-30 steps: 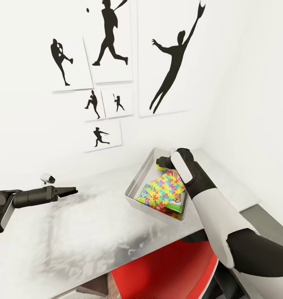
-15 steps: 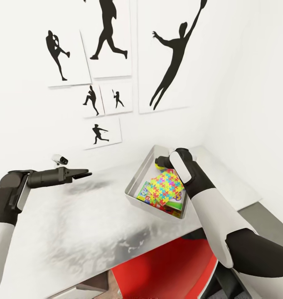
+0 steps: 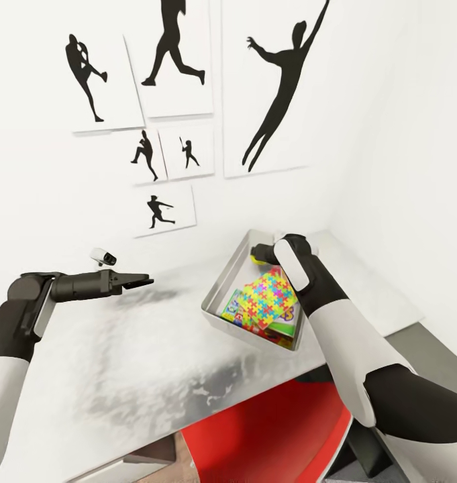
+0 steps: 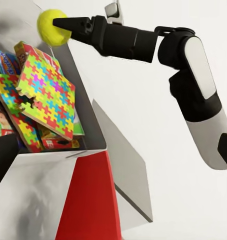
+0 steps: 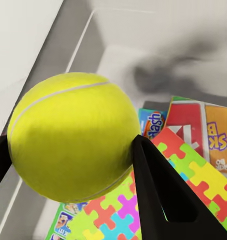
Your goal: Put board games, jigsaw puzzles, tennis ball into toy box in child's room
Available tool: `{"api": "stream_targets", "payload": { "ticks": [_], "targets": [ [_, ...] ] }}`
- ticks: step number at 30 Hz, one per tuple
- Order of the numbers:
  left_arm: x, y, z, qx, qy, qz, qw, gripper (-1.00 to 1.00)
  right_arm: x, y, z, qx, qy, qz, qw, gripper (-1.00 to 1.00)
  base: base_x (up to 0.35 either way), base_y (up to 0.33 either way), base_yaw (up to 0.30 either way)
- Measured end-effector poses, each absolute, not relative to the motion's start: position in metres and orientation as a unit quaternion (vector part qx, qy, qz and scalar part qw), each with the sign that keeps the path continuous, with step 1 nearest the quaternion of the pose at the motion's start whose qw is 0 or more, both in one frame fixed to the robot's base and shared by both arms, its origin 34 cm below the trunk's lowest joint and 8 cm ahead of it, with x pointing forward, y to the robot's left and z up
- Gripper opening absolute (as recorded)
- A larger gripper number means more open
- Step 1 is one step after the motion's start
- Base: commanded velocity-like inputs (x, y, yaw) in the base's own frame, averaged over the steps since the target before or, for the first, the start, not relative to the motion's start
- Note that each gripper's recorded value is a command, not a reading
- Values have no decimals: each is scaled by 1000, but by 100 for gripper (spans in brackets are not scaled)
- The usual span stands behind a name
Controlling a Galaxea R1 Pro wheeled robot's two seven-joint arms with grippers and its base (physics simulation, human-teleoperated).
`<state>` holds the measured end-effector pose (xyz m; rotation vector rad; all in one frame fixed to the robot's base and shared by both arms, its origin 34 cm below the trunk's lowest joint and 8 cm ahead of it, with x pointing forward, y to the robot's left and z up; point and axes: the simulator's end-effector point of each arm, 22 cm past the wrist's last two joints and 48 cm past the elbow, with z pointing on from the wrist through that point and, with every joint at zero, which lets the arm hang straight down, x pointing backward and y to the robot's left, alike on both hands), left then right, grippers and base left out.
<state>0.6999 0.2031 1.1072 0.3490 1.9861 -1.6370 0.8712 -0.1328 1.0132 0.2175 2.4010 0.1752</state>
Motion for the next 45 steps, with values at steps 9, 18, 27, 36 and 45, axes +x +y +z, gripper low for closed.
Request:
{"api": "stream_targets", "payload": {
  "ticks": [9, 18, 27, 36, 45],
  "targets": [
    [701, 203, 1098, 125, 739, -608, 263, 100, 878, -133, 1011, 87, 928, 68, 357, -100, 0, 0, 0],
    [702, 201, 1090, 122, 740, -610, 257, 100, 878, -133, 999, 87, 931, 66, 350, -100, 0, 0, 0],
    [703, 200, 1082, 120, 741, -611, 252, 100, 878, -133, 989, 87, 932, 66, 344, -100, 0, 0, 0],
    [704, 199, 1074, 116, 743, -612, 246, 100, 884, -122, 991, 84, 932, 74, 346, -100, 0, 0, 0],
    [705, 199, 1065, 112, 745, -612, 240, 100, 888, -119, 988, 83, 932, 75, 346, -100, 0, 0, 0]
  ]
}}
